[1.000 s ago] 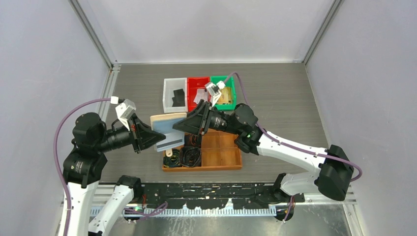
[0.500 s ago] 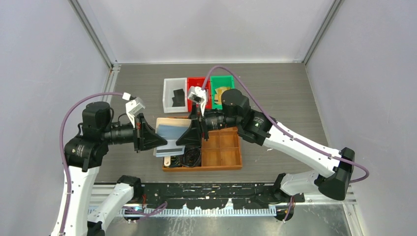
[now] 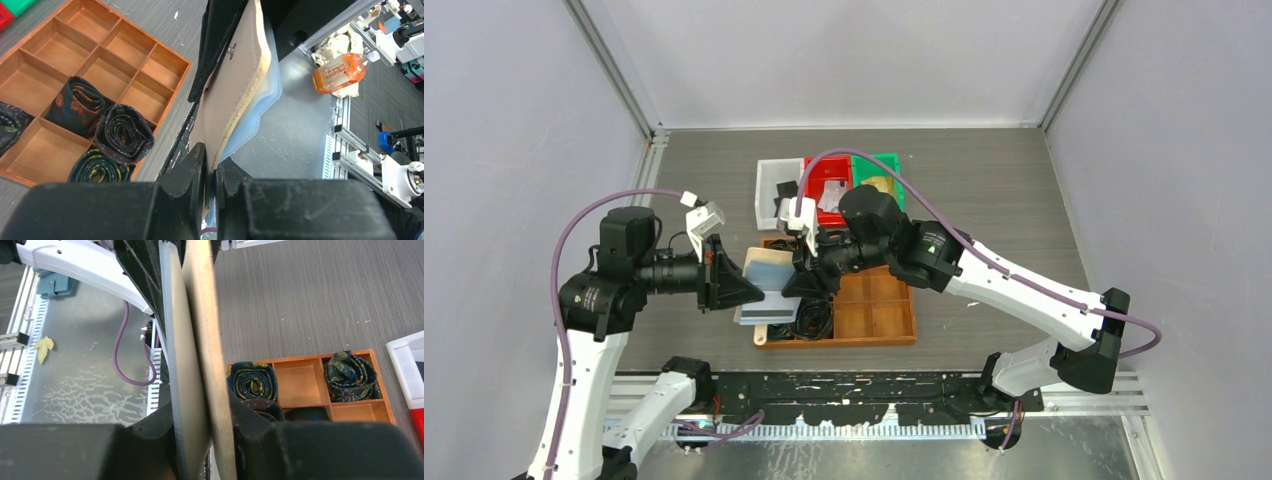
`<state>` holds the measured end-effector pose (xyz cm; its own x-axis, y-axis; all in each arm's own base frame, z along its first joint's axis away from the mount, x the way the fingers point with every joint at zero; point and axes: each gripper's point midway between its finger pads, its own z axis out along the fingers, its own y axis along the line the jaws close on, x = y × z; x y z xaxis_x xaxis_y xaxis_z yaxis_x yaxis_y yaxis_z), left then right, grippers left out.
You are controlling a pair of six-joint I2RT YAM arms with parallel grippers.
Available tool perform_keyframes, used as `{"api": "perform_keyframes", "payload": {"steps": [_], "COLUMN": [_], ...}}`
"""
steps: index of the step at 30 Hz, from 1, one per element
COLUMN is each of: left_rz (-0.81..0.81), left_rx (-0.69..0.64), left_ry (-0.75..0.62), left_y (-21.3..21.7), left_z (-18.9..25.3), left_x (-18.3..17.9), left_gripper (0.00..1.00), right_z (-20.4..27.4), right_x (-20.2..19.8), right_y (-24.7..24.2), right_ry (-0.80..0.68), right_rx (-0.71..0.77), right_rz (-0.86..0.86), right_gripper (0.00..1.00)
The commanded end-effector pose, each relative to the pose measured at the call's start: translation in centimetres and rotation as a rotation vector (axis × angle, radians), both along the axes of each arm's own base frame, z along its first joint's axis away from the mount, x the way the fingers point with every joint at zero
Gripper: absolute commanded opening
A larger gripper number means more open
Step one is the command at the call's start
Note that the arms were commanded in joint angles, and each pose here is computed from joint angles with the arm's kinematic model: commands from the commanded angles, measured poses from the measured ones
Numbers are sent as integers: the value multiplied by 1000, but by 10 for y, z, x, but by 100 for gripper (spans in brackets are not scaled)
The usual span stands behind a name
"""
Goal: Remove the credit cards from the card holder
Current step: Remove the credit card from the card holder.
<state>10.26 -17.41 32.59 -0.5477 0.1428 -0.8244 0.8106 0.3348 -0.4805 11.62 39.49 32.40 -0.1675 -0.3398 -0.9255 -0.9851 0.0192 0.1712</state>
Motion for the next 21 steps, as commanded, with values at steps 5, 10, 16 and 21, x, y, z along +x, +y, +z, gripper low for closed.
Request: {"api": "perform_keyframes", "payload": {"steps": [5, 10, 16, 21], "left_rz": [-54, -57, -68, -73], "left_rx": [-24, -24, -36, -71], "left_ry": [-66, -77, -101, -115], "left_y": [-2, -2, -2, -3], "left_z": [13, 14, 18, 24], "left_x": [-8, -9, -15, -21], "left_gripper": [13, 13, 45, 79], "right_z": [46, 50, 58, 99], "right_x": [-3, -9, 1, 9], "right_y": [6, 9, 16, 8], "right_ry": [-65, -39, -20, 27], "right_rx": [138, 161, 191, 384], "right_rz": [23, 52, -8, -81], "right_gripper": [40, 44, 1, 1]}}
